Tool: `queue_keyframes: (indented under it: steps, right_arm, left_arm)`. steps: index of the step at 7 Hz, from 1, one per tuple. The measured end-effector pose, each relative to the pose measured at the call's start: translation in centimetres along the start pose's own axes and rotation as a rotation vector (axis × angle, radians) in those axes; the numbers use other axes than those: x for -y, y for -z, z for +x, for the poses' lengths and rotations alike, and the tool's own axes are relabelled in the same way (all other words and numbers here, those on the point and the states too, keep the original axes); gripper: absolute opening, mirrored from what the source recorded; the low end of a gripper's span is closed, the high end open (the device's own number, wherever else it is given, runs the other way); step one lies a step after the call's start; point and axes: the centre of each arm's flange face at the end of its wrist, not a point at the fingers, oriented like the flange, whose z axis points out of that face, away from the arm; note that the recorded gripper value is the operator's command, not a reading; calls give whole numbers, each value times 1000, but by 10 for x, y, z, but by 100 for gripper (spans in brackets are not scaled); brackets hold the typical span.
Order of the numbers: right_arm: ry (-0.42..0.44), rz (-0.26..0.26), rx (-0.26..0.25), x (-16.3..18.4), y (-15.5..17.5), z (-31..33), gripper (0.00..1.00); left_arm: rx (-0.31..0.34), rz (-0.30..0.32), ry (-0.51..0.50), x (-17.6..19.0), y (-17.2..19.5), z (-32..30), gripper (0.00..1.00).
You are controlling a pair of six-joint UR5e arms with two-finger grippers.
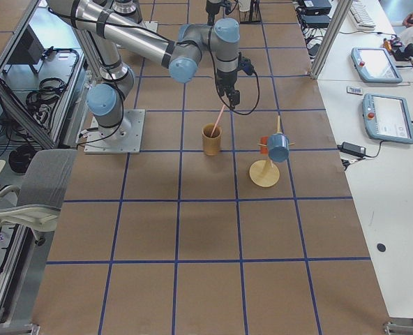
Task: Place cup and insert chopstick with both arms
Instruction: 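Lower left gripper onto the blue cup while right gripper reaches for pink stick, then carry blue cup to table center with left gripper while right grasps pink stick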
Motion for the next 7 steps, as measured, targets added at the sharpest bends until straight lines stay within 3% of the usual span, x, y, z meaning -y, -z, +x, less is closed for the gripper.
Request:
queue_keyframes:
  steps: [1, 4, 5, 7]
  right_arm:
    - [-3, 3, 23, -9, -10, 9, 90]
    - [-17, 1, 59, -21, -22, 16, 52]
    - [-17, 1, 60, -21, -22, 16, 44]
    - [-17, -4, 51, -22, -19, 17, 40]
  left_arm:
    - [0, -2, -2, 2, -2, 0, 0]
    - [34, 43, 12, 15, 20, 1, 0]
    - [36, 65, 41, 22, 34, 9, 0]
    - [19, 101, 103, 39, 75, 62, 0]
